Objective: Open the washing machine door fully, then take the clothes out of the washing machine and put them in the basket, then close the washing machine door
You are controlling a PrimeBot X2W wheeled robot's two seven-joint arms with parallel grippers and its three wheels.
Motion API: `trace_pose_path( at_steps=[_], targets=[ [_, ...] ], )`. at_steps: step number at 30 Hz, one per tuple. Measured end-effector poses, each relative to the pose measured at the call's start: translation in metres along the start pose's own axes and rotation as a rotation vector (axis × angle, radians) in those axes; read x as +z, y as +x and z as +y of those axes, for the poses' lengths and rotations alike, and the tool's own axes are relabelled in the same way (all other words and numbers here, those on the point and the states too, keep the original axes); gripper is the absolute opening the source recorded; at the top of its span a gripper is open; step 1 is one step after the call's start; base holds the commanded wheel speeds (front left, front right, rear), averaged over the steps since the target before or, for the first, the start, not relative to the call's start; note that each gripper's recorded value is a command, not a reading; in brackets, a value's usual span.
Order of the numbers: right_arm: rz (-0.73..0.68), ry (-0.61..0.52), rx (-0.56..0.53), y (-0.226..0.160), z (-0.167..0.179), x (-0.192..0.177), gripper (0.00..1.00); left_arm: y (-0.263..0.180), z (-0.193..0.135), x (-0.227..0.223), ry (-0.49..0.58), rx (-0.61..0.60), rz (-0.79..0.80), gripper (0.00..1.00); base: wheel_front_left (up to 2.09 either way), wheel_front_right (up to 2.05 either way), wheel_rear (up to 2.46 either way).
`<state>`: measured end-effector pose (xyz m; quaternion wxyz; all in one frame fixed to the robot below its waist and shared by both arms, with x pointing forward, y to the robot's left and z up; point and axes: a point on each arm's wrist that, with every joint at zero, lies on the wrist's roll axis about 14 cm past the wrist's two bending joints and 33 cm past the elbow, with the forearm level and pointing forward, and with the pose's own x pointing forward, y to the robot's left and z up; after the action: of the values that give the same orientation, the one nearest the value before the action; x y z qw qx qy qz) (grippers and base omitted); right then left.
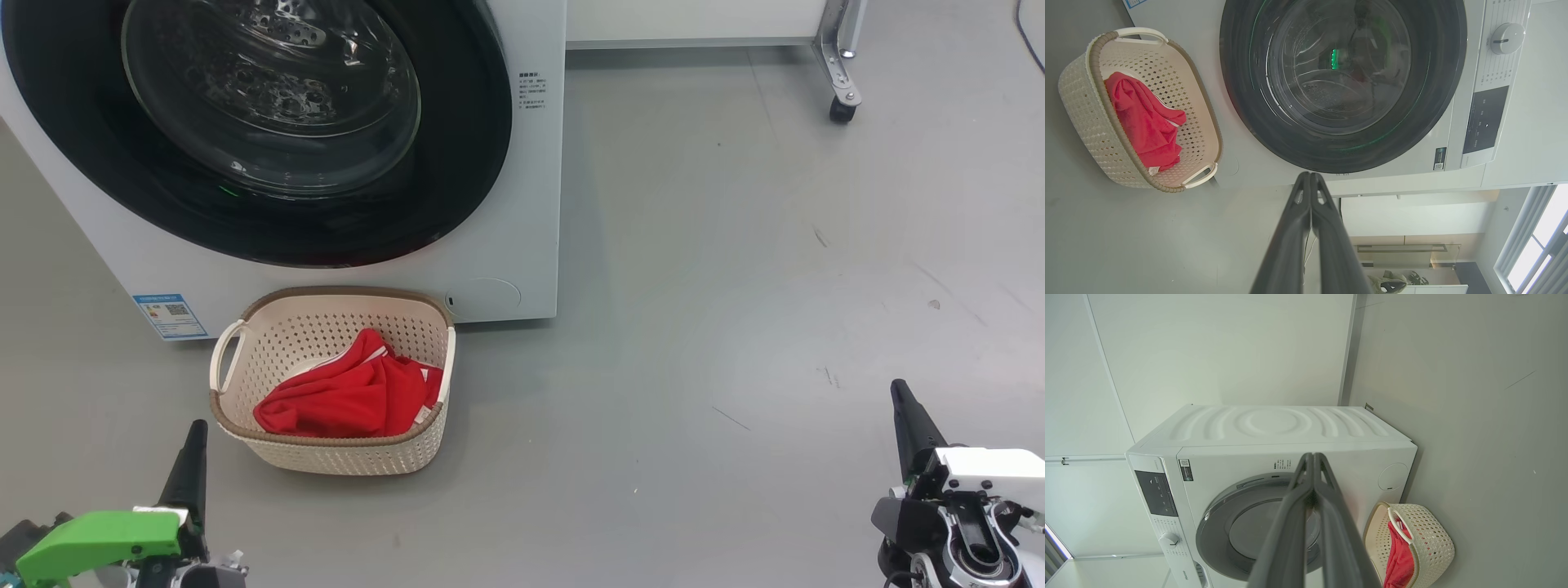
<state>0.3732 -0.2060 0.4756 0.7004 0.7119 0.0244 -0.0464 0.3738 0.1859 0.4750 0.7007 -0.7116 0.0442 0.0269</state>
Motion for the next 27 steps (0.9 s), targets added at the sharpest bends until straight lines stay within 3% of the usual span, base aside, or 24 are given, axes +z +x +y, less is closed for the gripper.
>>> trace_pose_path(
  at_steps=[27],
  targets=[
    [-0.002,0.002,0.0,0.0,-0.0002,0.0003,0.0,0.0002,-0.0005,0.0008,0.0,-0.002,-0.002,0.0,0.0,0.0,0.0]
  ],
)
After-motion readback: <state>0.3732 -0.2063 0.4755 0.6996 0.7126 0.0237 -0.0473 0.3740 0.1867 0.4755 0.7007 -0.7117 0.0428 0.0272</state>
